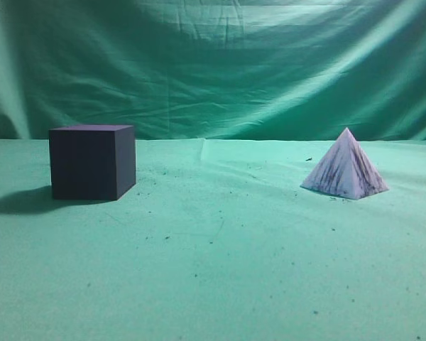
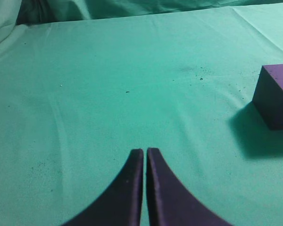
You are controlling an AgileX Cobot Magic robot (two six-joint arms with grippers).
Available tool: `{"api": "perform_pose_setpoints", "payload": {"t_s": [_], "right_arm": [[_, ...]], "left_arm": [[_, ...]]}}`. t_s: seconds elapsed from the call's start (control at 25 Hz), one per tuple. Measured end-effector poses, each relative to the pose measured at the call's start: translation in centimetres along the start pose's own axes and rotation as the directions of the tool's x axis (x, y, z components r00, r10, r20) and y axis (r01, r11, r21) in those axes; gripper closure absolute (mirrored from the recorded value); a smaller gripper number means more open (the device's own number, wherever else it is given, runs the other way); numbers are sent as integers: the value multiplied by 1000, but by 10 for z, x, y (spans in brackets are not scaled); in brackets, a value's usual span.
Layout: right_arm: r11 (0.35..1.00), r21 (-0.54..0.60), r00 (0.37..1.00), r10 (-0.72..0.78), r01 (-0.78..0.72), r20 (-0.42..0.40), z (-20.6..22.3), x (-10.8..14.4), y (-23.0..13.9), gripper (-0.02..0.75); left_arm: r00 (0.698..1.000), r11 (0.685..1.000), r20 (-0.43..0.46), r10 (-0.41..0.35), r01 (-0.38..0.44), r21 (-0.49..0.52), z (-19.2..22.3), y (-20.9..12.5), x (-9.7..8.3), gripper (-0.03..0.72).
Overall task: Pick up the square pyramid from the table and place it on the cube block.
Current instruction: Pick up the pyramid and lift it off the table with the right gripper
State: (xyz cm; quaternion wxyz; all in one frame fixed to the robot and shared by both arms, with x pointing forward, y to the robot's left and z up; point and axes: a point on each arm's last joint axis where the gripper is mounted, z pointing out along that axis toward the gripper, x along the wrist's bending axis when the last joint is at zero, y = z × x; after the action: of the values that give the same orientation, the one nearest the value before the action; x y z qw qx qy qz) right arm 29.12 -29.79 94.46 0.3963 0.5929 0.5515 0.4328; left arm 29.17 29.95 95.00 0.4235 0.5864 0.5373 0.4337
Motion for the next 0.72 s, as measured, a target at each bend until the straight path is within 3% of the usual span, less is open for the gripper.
{"api": "perform_pose_setpoints", "payload": {"t_s": [0.72], "right_arm": [[1000, -2, 1000, -2, 2, 0, 0, 0, 0, 738]], "left_arm": [[1000, 1000, 0, 0, 0, 0, 0, 0, 0, 688]]}}
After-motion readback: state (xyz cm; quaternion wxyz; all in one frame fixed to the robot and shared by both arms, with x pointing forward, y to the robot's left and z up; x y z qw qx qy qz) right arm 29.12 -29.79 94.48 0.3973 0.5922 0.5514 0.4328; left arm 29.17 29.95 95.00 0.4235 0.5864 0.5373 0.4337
